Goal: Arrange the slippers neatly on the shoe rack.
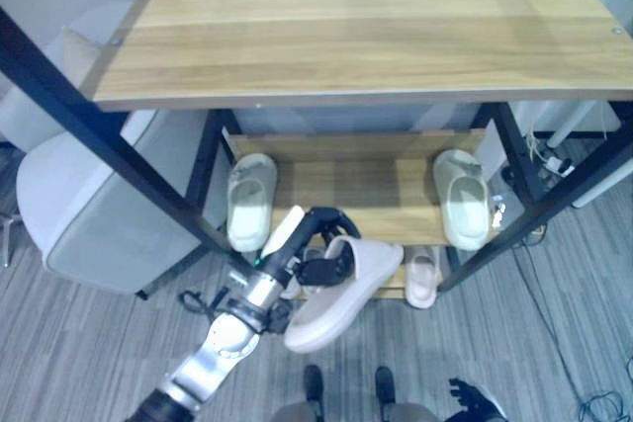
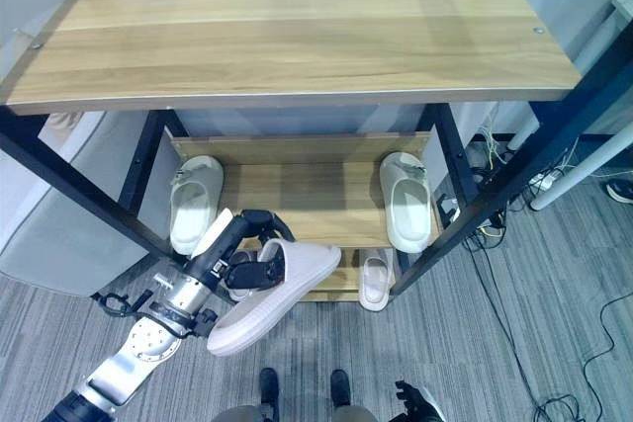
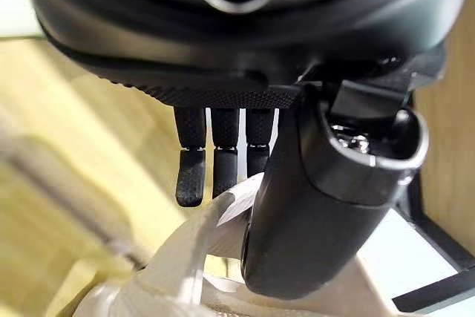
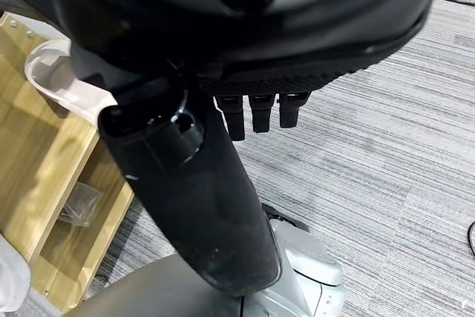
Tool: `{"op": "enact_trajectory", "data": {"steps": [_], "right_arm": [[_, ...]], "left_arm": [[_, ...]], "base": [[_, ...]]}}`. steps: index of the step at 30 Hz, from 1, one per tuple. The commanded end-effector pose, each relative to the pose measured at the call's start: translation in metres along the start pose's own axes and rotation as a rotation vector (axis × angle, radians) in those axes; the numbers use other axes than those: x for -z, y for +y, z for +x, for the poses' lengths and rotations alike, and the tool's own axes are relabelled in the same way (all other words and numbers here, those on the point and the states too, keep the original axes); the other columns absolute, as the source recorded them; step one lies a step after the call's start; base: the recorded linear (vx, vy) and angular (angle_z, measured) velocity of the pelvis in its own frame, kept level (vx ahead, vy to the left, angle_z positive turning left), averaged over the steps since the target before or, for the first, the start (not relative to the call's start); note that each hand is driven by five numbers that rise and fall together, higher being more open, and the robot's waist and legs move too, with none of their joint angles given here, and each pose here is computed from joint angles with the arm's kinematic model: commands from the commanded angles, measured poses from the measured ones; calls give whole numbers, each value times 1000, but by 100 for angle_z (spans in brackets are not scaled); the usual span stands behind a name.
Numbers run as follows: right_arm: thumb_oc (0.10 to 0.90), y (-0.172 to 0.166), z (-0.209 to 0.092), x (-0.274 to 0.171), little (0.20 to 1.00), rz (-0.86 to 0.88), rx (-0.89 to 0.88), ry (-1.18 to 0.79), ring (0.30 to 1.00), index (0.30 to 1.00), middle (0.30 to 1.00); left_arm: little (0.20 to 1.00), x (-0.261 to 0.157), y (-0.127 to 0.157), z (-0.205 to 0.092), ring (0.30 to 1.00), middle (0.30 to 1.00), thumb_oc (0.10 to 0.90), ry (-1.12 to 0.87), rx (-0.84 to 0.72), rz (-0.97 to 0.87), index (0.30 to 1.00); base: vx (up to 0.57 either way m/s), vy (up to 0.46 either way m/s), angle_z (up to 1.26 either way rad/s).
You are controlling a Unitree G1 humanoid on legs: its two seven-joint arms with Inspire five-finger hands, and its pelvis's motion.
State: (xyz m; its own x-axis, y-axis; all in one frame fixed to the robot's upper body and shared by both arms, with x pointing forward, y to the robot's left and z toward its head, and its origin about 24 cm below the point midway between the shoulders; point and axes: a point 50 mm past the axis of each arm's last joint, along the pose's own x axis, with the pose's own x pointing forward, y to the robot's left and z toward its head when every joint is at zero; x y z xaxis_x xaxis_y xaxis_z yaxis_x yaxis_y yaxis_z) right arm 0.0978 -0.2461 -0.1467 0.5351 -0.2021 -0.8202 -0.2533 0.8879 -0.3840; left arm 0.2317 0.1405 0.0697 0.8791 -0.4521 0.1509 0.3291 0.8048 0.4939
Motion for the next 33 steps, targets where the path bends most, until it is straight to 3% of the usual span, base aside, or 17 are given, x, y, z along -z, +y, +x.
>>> {"op": "enact_trajectory", "data": {"steps": [1,11,17,20,23,33], "right_arm": [[800,-6,5,-23,900,34,30,-88,900,900,900],[800,-40,9,-73,900,121,168,-276,900,900,900],[800,-90,-2,-134,900,282,377,-525,900,900,900],[800,-96,-6,-144,900,287,400,-571,900,900,900],[800,-116,-24,-174,900,314,450,-733,900,900,900],[800,-130,-68,-222,900,355,475,-1051,900,900,900]], "left_arm": [[300,-49,14,34,300,300,400,-292,-33,29,300],[300,-61,26,65,300,300,400,-353,-120,166,300],[300,-104,64,81,300,300,400,-528,-363,294,300],[300,-112,70,83,300,300,400,-557,-402,316,300],[300,-138,99,88,300,300,400,-640,-559,391,300],[300,-199,163,108,300,300,400,-742,-883,596,300]], "base": [[-332,-47,2],[-184,-41,9],[-102,51,-6],[-10,41,-20],[118,44,-16],[119,-5,-7]]}}
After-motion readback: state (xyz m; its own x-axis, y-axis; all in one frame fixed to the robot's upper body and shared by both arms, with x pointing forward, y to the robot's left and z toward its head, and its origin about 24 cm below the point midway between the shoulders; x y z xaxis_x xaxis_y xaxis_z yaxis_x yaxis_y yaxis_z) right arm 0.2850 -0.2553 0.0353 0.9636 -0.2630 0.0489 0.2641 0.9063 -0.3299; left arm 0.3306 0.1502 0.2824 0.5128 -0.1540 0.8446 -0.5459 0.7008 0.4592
